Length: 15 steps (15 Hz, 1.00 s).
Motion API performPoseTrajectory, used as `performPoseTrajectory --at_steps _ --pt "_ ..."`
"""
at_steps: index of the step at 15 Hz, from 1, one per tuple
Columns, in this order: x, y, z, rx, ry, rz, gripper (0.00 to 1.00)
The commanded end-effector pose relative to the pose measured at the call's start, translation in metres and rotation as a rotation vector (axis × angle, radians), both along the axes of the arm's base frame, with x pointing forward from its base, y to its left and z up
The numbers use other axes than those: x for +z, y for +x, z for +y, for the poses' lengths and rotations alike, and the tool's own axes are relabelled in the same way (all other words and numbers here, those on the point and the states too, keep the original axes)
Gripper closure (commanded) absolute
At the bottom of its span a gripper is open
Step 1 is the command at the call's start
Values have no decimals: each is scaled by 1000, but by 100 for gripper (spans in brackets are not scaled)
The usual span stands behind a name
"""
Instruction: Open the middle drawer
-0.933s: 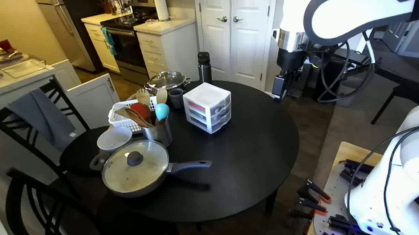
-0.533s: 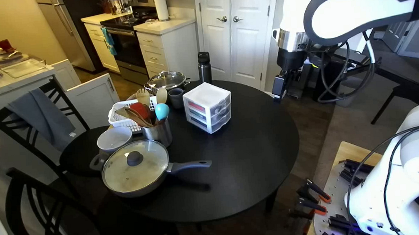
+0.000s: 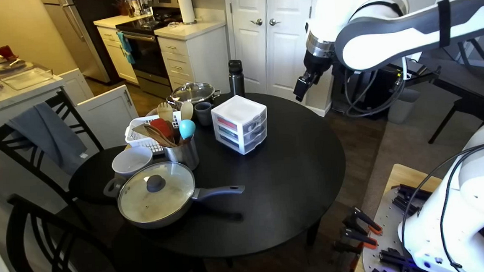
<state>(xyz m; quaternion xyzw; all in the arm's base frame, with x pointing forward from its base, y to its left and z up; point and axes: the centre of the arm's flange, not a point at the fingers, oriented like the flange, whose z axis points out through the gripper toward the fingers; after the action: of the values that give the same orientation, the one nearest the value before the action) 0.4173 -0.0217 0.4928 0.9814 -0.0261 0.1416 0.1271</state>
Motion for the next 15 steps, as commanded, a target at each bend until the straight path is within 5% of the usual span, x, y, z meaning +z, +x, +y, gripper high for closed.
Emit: performPoseTrajectory --at_steps 1,7,15 --pt "-15 21 22 65 -160 -109 0" --pt "-67 21 49 409 -361 -102 0" --pt "-144 1 21 789 -517 -24 0"
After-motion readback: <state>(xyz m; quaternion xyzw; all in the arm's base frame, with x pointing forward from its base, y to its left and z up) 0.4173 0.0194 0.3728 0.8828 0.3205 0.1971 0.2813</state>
